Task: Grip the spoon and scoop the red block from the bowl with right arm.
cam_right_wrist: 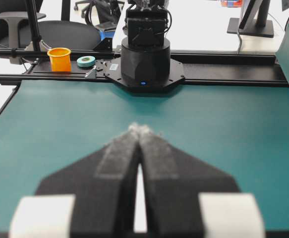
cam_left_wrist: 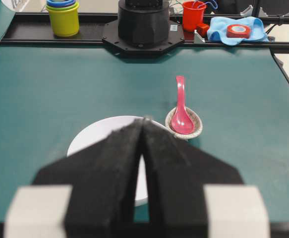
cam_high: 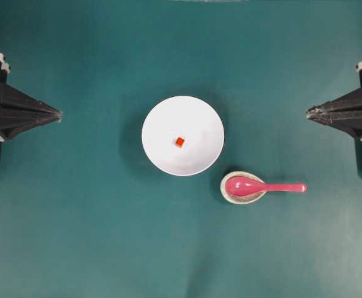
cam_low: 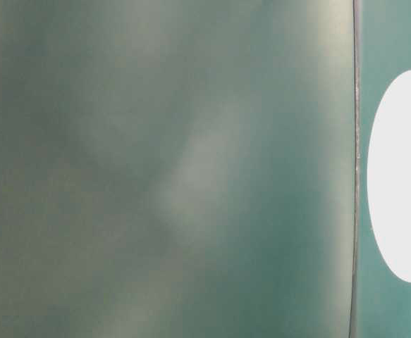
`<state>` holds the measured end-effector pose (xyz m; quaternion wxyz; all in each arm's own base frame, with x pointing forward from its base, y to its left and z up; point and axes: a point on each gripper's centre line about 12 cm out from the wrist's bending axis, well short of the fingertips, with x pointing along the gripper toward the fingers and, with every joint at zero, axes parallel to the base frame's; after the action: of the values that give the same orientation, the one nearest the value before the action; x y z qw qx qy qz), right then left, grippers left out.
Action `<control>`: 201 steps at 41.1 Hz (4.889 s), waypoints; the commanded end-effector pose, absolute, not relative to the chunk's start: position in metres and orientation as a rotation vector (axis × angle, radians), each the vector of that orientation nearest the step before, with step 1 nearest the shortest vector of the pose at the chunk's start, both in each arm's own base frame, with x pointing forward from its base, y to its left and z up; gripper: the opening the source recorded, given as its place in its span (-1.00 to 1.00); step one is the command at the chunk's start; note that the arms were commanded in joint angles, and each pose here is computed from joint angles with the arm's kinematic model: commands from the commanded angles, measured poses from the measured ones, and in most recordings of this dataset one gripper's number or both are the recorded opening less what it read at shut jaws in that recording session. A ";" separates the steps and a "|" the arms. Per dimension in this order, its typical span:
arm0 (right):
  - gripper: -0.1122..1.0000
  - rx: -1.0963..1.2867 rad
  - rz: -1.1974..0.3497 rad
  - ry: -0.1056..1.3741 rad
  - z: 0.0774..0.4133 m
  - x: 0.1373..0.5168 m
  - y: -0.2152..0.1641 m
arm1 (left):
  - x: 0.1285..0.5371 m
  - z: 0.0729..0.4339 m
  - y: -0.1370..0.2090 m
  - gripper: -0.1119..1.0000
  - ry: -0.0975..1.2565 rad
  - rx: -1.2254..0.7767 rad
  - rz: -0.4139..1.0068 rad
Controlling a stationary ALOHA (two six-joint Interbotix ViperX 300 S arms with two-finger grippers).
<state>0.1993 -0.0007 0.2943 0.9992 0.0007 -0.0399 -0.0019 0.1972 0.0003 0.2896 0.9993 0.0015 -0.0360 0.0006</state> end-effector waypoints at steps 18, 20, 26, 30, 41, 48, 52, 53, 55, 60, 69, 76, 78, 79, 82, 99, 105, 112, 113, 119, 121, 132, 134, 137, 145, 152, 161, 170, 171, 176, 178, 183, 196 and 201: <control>-0.80 0.015 -0.003 -0.080 0.302 0.203 -0.001 | 0.204 0.290 -0.001 -0.80 0.038 0.005 -0.006; -0.80 0.015 -0.004 -0.078 0.302 0.203 -0.001 | 0.204 0.289 -0.001 -0.80 0.048 0.003 -0.006; -0.80 0.017 -0.004 -0.064 0.300 0.203 -0.001 | 0.203 0.285 -0.001 -0.80 0.089 0.003 -0.006; -0.80 0.015 -0.004 -0.055 0.300 0.203 -0.001 | 0.203 0.283 -0.001 -0.80 0.107 0.003 -0.006; -0.80 0.018 -0.004 -0.051 0.299 0.203 -0.001 | 0.203 0.279 -0.001 -0.80 0.137 0.002 -0.005; -0.80 0.024 -0.005 -0.051 0.299 0.203 -0.001 | 0.203 0.278 -0.001 -0.80 0.149 0.002 -0.004; -0.80 0.024 -0.005 -0.052 0.299 0.203 -0.001 | 0.202 0.277 0.000 -0.80 0.156 0.001 0.000; -0.80 0.024 -0.006 -0.052 0.300 0.203 -0.001 | 0.202 0.277 0.000 -0.80 0.158 0.001 0.001; -0.80 0.026 -0.006 -0.051 0.300 0.203 -0.001 | 0.202 0.276 0.001 -0.80 0.163 0.001 0.004; -0.79 0.026 -0.006 -0.043 0.300 0.203 -0.001 | 0.202 0.275 0.002 -0.80 0.169 0.000 0.012; -0.53 0.027 -0.006 -0.028 0.300 0.201 -0.001 | 0.202 0.275 0.005 -0.80 0.170 0.002 0.025; -0.15 0.056 -0.010 -0.005 0.298 0.201 -0.001 | 0.202 0.275 0.005 -0.80 0.172 0.002 0.025; -0.05 0.065 -0.012 0.004 0.297 0.201 -0.002 | 0.202 0.274 0.005 -0.80 0.173 0.004 0.025; 0.00 0.068 -0.012 0.011 0.296 0.201 -0.002 | 0.202 0.274 0.005 -0.80 0.173 0.004 0.025; 0.12 0.074 -0.013 0.020 0.295 0.201 -0.002 | 0.202 0.275 0.006 -0.80 0.172 0.004 0.027; 0.21 0.088 -0.003 0.094 0.269 0.207 0.001 | 0.201 0.271 0.006 -0.80 0.201 0.003 0.027; 0.21 0.109 0.015 0.094 0.252 0.209 0.007 | 0.201 0.270 0.006 -0.80 0.215 0.003 0.027; 0.20 0.151 0.055 0.075 0.229 0.209 0.019 | 0.201 0.269 0.006 -0.80 0.219 0.003 0.027; 0.20 0.159 0.062 0.069 0.225 0.209 0.021 | 0.201 0.269 0.006 -0.80 0.223 0.005 0.027; 0.20 0.203 0.065 0.072 0.204 0.209 0.028 | 0.201 0.268 0.006 -0.80 0.224 0.006 0.027; 0.20 0.208 0.069 0.073 0.198 0.210 0.031 | 0.201 0.269 0.006 -0.80 0.223 0.006 0.027; 0.20 0.230 0.053 0.112 0.166 0.206 0.041 | 0.201 0.268 0.005 -0.80 0.224 0.011 0.025; 0.20 0.228 0.050 0.116 0.161 0.205 0.043 | 0.201 0.268 0.006 -0.80 0.224 0.012 0.026; 0.20 0.230 0.048 0.132 0.155 0.204 0.046 | 0.201 0.269 0.006 -0.80 0.223 0.014 0.026; 0.20 0.232 0.035 0.194 0.138 0.200 0.054 | 0.201 0.268 0.006 -0.80 0.224 0.015 0.026; 0.20 0.228 0.028 0.234 0.128 0.200 0.063 | 0.201 0.269 0.005 -0.80 0.223 0.015 0.024; 0.20 0.207 0.026 0.272 0.117 0.200 0.070 | 0.201 0.269 0.005 -0.80 0.223 0.015 0.024; 0.20 0.172 0.008 0.302 0.106 0.200 0.069 | 0.201 0.268 0.006 -0.80 0.224 0.017 0.026; 0.20 0.168 0.007 0.306 0.105 0.200 0.069 | 0.201 0.269 0.006 -0.80 0.223 0.017 0.026; 0.20 0.153 0.002 0.325 0.100 0.201 0.069 | 0.201 0.269 0.005 -0.80 0.223 0.017 0.024; 0.20 0.147 0.003 0.332 0.098 0.201 0.070 | 0.201 0.269 0.006 -0.80 0.223 0.017 0.026; 0.20 0.131 -0.001 0.350 0.093 0.201 0.070 | 0.201 0.268 0.005 -0.80 0.224 0.017 0.024; 0.20 0.105 -0.005 0.355 0.087 0.205 0.072 | 0.201 0.268 0.006 -0.80 0.226 0.017 0.026; 0.20 0.096 -0.005 0.350 0.085 0.205 0.072 | 0.201 0.268 0.005 -0.80 0.224 0.017 0.024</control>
<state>0.2024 0.0689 0.0822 0.9813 0.0456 0.1868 -0.0070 0.1974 0.0049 0.2590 0.9924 0.0069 0.1225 0.0114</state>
